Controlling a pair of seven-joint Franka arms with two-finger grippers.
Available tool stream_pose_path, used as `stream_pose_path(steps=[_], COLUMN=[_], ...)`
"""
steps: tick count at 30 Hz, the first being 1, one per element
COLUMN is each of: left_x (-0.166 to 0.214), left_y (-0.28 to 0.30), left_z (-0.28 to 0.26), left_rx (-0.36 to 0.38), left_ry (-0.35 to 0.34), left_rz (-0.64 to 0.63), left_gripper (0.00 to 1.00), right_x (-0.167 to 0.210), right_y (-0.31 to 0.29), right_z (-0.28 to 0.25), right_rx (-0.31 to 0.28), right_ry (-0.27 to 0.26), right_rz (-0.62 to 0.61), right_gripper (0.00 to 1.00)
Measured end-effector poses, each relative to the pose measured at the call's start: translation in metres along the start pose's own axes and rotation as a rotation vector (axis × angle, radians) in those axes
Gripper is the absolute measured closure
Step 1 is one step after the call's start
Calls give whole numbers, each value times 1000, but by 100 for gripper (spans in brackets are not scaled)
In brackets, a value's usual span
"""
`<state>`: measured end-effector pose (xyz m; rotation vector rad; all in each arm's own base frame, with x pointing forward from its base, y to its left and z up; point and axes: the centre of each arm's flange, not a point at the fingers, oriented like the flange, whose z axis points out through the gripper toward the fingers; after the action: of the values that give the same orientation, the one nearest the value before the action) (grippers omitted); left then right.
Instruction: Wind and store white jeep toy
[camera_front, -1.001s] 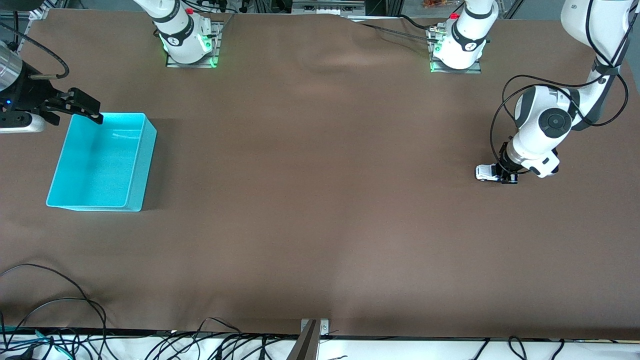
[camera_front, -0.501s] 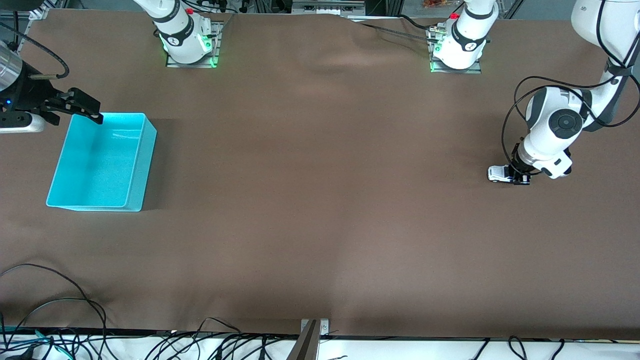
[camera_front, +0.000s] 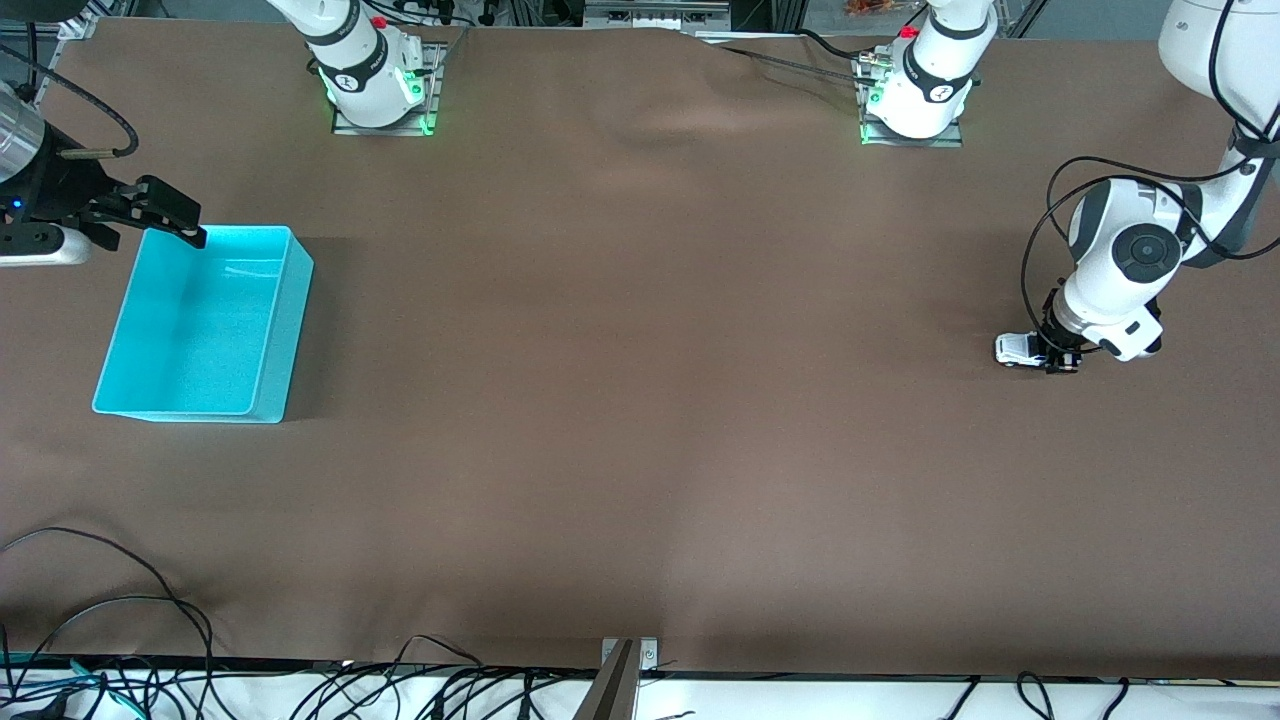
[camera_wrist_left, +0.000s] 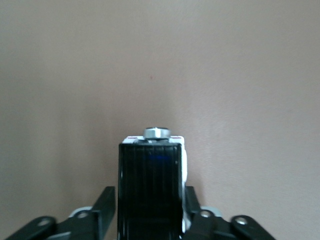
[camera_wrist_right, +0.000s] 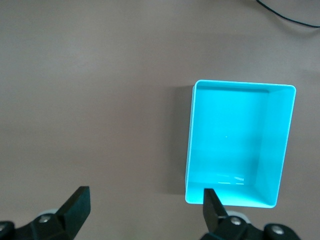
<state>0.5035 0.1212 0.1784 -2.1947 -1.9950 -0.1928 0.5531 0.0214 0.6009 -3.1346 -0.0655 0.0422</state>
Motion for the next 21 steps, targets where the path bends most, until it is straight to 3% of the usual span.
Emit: stream_pose_path(steps=[8,21], left_x=[20,55], left_y=[12,30], left_z=[7,-43], left_rx=[-20,-53], left_ry=[-4,66], left_rz=[-36,-44], left_gripper=[1,0], right_x=[0,0], right_y=[0,0], right_z=[0,0], right_rx=[0,0], right_ry=[0,0], right_rz=[0,0], right_gripper=[0,0])
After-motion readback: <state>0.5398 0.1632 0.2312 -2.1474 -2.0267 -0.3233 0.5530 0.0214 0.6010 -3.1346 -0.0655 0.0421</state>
